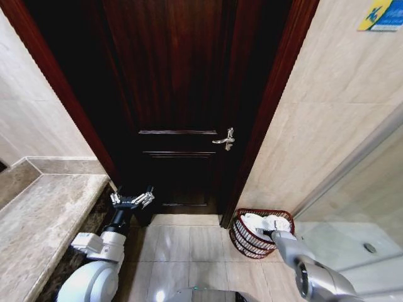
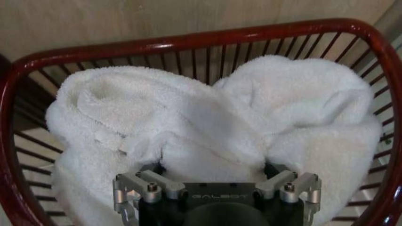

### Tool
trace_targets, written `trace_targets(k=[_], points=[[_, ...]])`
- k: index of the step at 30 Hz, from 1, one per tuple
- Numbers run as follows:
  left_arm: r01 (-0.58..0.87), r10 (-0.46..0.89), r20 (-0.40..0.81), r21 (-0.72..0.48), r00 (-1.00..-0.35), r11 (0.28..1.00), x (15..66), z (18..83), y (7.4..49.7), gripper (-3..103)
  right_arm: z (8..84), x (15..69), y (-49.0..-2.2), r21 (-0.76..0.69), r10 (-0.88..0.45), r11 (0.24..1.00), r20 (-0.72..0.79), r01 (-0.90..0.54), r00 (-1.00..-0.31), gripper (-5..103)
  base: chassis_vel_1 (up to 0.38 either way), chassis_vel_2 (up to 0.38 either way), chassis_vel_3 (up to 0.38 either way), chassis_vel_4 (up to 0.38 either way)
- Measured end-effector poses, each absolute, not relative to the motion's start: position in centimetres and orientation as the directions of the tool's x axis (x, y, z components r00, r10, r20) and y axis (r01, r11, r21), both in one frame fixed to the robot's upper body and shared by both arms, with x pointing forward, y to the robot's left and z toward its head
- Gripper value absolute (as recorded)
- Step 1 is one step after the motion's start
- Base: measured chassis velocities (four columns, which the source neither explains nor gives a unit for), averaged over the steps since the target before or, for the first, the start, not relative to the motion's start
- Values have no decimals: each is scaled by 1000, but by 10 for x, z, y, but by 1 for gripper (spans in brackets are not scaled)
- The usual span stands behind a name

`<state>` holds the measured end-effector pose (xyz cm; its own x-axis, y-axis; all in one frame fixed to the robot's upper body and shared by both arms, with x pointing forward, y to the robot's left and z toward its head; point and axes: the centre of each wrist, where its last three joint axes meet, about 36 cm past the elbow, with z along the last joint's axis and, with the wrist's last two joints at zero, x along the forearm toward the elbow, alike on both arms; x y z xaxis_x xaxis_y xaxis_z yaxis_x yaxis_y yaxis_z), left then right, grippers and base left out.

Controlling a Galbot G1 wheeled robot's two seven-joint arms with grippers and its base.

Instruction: Discard the used towel into the hamper.

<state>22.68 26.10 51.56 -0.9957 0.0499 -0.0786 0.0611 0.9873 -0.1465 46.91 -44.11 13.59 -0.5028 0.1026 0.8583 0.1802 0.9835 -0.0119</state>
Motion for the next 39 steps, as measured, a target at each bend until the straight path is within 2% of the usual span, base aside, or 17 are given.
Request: trace_targets(k=[11,27,39], points=[[61,50,-79,-146,-996,987,227,516,261,100,130,455,-448,-14,81,991,860,135,-504,100,-17,21,22,-17],[61,50,-79,-146,-996,987,227,516,261,100,129,457,-441,-4,78,989,862,148,-502,100,-15,16,19,-17],[61,50,-79,-146,-996,987,227,516,261,100,116,445,-431,-7,69,991,880,134,-470,100,-17,27,21,-22]])
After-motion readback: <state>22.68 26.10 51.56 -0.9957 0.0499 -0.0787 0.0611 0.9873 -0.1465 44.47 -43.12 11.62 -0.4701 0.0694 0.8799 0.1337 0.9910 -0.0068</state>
